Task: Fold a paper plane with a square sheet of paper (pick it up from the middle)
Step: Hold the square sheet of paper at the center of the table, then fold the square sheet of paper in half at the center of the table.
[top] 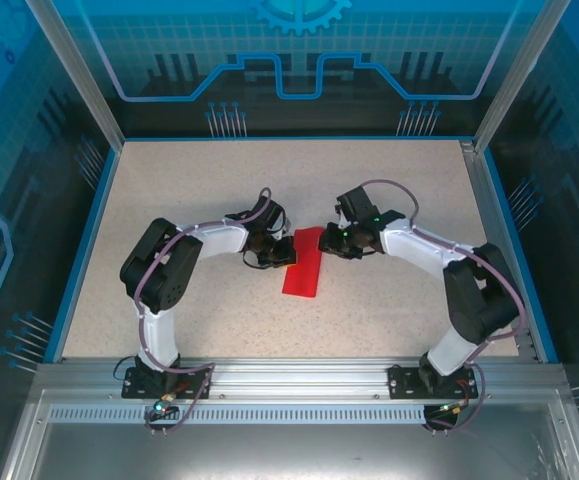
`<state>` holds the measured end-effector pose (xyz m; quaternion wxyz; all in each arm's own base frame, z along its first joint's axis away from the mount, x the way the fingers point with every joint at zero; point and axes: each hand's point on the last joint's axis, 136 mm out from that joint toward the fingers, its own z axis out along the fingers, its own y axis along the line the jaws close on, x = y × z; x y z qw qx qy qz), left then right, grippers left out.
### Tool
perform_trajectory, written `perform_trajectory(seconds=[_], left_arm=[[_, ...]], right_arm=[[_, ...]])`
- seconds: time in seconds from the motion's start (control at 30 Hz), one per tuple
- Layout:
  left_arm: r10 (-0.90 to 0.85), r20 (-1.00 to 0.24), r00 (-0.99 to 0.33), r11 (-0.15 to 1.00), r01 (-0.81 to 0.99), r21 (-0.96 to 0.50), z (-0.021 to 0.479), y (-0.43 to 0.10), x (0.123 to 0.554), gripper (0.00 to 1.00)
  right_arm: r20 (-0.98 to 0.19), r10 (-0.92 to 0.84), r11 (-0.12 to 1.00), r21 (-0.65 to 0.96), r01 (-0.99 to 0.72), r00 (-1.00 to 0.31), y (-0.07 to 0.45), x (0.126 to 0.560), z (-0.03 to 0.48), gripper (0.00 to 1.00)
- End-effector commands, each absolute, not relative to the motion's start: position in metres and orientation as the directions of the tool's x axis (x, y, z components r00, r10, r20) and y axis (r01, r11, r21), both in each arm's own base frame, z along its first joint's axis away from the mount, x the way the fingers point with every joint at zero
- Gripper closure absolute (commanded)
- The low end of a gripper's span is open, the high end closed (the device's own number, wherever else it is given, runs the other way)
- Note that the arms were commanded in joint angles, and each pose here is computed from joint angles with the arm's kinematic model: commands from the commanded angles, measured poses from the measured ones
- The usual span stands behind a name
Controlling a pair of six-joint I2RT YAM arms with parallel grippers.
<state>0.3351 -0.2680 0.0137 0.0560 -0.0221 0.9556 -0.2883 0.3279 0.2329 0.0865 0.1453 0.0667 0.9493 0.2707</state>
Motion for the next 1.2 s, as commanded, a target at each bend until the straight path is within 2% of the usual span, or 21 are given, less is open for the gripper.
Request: perform_trajectory(seconds=[0.0, 0.3, 0.73, 0.97, 1.07, 1.17], left_arm=[[-0.043, -0.047, -0.998, 0.880, -0.016, -0.475, -0.015, -0.258, 0.317, 1.00], [-0.045, -0.042, -0.998, 0.878, -0.019, -0.478, -0.015, -0.259, 0.317, 1.00], [-0.038, -0.042, -0.998, 0.880, -0.013, -0.474, -0.016, -0.258, 0.316, 1.00], [-0.036, -0.035, -0.999, 0.883, -0.015, -0.470, -0.019, -0.257, 0.314, 1.00], [-0.034, -0.034, -0.999, 0.883, -0.014, -0.469, -0.019, -0.257, 0.314, 1.00], [-0.034, -0.035, -0.999, 0.883, -0.014, -0.469, -0.019, -0.257, 0.314, 1.00]], right_arm=[[-0.250, 0.173, 0.731, 0.681, -0.045, -0.953, 0.264, 0.332, 0.093, 1.00], [-0.170, 0.145, 0.733, 0.680, -0.009, -0.975, 0.269, 0.329, 0.053, 1.00], [-0.114, 0.160, 0.773, 0.632, 0.053, -0.980, 0.240, 0.319, 0.008, 1.00], [-0.098, 0.149, 0.819, 0.570, 0.067, -0.984, 0.221, 0.299, -0.026, 1.00], [-0.105, 0.134, 0.804, 0.592, 0.046, -0.986, 0.226, 0.300, -0.023, 1.00], [-0.159, 0.125, 0.772, 0.636, -0.005, -0.979, 0.235, 0.307, 0.001, 1.00]])
